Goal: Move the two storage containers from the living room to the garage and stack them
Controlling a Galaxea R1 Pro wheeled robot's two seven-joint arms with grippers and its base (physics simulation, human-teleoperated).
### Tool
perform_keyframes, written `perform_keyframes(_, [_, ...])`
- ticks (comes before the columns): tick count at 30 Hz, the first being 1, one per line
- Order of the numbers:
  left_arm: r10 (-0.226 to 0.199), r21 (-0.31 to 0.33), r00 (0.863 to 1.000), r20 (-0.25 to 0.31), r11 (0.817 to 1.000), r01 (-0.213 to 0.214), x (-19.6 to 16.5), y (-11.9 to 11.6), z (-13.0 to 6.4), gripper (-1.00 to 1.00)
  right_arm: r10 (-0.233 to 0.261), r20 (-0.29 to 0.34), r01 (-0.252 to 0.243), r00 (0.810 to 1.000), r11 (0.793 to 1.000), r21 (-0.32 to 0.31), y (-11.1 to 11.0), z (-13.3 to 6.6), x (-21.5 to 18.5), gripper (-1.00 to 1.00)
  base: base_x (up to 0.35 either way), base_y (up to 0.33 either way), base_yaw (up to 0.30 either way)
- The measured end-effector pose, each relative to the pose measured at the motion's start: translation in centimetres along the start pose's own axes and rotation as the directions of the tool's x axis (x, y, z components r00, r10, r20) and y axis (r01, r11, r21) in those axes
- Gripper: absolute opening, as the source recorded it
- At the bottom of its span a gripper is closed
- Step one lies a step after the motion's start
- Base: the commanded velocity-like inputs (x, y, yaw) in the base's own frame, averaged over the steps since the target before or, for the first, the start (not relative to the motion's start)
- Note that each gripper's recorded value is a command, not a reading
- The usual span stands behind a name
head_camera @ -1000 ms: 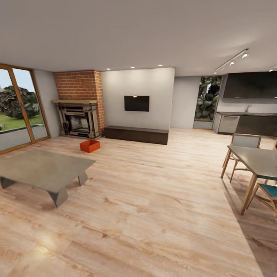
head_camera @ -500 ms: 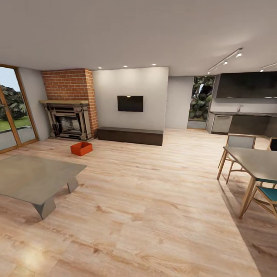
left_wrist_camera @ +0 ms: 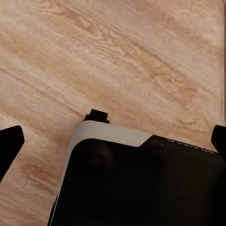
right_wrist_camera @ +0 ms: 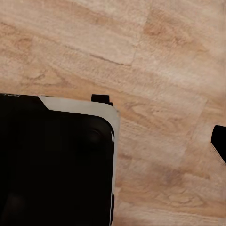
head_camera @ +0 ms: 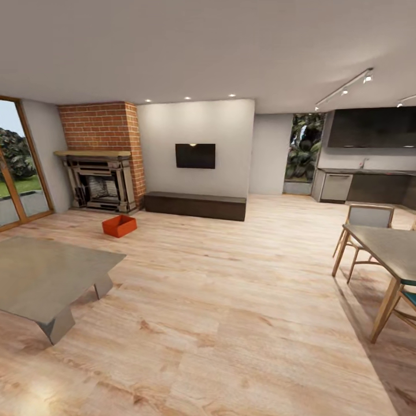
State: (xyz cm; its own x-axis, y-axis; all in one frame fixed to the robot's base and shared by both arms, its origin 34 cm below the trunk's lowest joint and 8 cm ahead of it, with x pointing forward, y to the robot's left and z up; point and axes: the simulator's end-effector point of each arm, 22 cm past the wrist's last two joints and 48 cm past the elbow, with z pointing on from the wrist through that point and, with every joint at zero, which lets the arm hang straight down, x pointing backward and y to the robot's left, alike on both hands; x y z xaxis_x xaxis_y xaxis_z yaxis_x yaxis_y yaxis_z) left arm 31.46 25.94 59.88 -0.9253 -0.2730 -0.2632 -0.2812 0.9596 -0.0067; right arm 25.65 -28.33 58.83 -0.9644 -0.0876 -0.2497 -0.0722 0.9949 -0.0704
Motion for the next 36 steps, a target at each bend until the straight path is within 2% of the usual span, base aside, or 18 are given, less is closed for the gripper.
perform_keyframes(36, [0.000, 0.000, 1.000, 0.000, 1.000, 0.000, 0.00, 0.00, 0.00, 1.00, 0.000, 0.000, 0.000, 1.000, 1.000, 0.000, 0.00, 0.00, 0.00, 1.00, 0.334, 0.000, 0.000])
